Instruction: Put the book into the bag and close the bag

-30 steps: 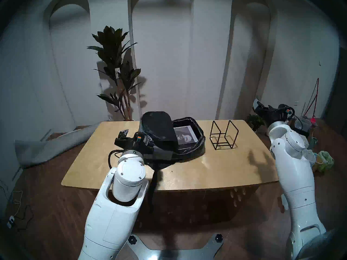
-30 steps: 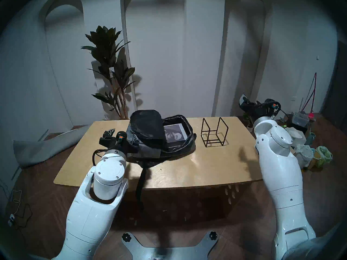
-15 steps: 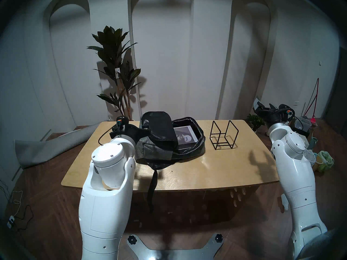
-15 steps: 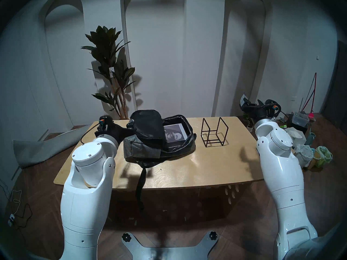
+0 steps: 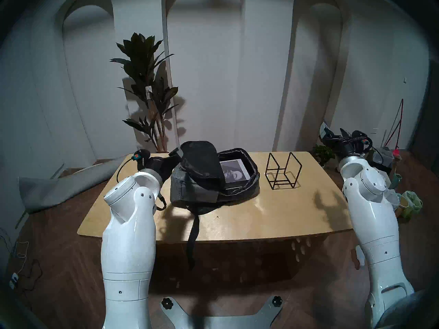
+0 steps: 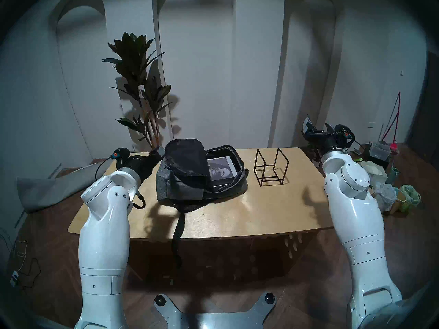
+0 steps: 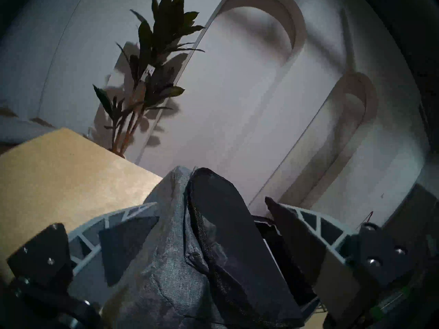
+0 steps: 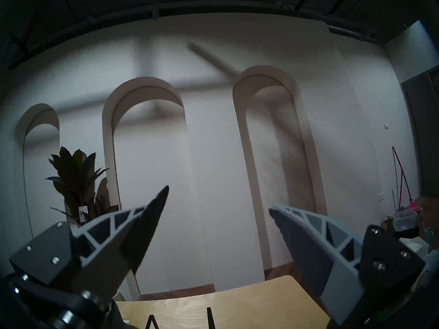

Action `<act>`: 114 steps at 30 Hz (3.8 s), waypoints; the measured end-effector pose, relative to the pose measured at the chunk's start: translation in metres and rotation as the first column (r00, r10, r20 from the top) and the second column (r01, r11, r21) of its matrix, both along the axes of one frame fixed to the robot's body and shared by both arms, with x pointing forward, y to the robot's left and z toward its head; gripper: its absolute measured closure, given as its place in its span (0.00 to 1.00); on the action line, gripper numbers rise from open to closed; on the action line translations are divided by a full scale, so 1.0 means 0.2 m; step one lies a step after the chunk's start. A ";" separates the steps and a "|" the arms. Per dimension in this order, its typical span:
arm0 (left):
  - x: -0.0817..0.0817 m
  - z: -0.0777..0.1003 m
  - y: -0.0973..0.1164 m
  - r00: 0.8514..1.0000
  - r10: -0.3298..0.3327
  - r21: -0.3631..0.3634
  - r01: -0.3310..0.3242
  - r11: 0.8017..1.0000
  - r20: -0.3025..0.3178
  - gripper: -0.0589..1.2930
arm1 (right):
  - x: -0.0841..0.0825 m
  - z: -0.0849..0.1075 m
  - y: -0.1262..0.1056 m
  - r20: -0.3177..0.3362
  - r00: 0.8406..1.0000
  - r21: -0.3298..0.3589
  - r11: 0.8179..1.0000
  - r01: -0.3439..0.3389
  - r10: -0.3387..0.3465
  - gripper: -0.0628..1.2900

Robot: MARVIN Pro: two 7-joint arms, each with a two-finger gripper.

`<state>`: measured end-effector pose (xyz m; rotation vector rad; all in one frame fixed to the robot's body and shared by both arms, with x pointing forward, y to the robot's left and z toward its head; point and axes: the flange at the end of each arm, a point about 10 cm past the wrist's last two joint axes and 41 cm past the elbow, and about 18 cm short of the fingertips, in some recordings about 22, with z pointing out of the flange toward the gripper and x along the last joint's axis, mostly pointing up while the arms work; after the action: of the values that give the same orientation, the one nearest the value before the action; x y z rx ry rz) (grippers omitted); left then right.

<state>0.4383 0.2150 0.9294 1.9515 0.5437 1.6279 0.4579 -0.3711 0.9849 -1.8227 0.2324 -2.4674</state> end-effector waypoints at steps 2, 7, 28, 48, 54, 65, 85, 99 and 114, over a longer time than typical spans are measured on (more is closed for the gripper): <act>0.02 -0.02 0.00 1.000 -0.006 -0.055 0.005 0.998 -0.006 0.04 | 0.00 0.00 0.00 0.005 1.000 -0.005 1.000 -0.001 0.001 0.06; 0.10 -0.06 -0.02 0.999 0.000 -0.219 -0.009 0.976 -0.040 0.04 | 0.00 0.00 0.00 0.023 1.000 -0.020 1.000 -0.001 0.001 0.06; 0.29 0.03 -0.07 0.983 0.109 -0.439 -0.163 0.884 -0.145 0.04 | 0.02 -0.03 -0.02 0.071 0.997 -0.048 0.999 0.006 -0.003 0.06; 0.35 0.05 -0.14 0.983 0.112 -0.346 -0.156 0.925 -0.145 0.04 | 0.03 -0.03 -0.02 0.097 0.995 0.002 1.000 -0.003 0.003 0.06; 0.34 0.07 -0.14 0.986 0.114 -0.306 -0.148 0.940 -0.125 0.04 | 0.04 -0.03 -0.01 0.098 0.995 0.009 1.000 -0.007 0.006 0.06; 0.34 0.04 -0.16 0.987 0.096 -0.258 -0.126 0.958 -0.128 0.04 | 0.03 -0.02 -0.01 0.105 0.994 0.025 1.000 -0.013 0.011 0.06; 0.36 -0.02 -0.15 0.984 0.109 -0.231 -0.139 0.963 -0.140 0.04 | 0.03 -0.01 -0.01 0.106 0.994 0.029 0.999 -0.020 0.017 0.06; 0.38 -0.05 -0.16 0.985 0.085 -0.240 -0.120 0.963 -0.152 0.04 | 0.03 -0.02 -0.02 0.100 0.995 0.027 1.000 -0.015 0.013 0.06; 0.39 -0.04 -0.23 0.987 0.042 -0.211 -0.074 0.975 -0.154 0.04 | 0.04 -0.05 -0.04 0.084 0.996 0.030 1.000 -0.002 -0.001 0.06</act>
<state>0.5162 0.1687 0.9210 1.9176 0.8093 1.3988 0.4665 -0.3783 0.9752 -1.7024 0.2626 -2.5194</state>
